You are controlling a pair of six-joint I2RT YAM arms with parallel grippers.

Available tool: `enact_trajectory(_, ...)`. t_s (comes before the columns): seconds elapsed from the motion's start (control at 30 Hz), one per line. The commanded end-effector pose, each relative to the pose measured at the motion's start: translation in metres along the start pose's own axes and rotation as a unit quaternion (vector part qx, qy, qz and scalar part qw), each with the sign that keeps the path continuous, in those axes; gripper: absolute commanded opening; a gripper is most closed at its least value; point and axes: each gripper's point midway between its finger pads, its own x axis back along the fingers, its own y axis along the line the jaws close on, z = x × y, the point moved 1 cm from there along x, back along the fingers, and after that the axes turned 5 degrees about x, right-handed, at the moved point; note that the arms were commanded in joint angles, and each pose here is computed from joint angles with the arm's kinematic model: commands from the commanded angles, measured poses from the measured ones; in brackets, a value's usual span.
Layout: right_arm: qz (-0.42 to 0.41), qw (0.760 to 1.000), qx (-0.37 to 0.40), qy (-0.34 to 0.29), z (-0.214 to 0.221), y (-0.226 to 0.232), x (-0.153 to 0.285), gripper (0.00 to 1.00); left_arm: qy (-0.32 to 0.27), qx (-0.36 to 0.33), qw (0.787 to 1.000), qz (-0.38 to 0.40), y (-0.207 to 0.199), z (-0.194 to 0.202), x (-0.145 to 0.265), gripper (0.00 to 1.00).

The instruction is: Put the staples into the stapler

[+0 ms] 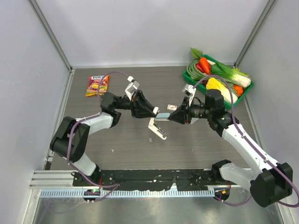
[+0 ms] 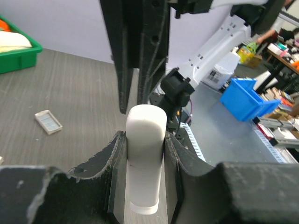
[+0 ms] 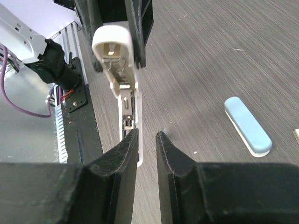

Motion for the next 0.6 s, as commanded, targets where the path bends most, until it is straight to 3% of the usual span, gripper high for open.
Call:
enact_trajectory(0.0,-0.007,1.000,0.017,-0.021,-0.008,0.002,-0.003,0.27,-0.004,-0.159,0.986,0.054,-0.040,-0.017,-0.002,0.00)
enact_trajectory(0.23,0.079,0.993,0.066,0.062,0.027,-0.036,-0.004,0.30,0.040,-0.199,0.978,0.049,-0.073,-0.028,0.031,0.00)
enact_trajectory(0.4,0.076,0.975,0.154,0.143,0.056,-0.031,-0.027,0.37,0.013,-0.222,0.972,-0.069,-0.069,-0.038,0.092,0.00)
enact_trajectory(0.57,0.005,0.956,0.211,0.204,0.078,-0.019,-0.054,0.43,-0.031,-0.248,0.945,-0.213,-0.073,-0.043,0.154,0.00)
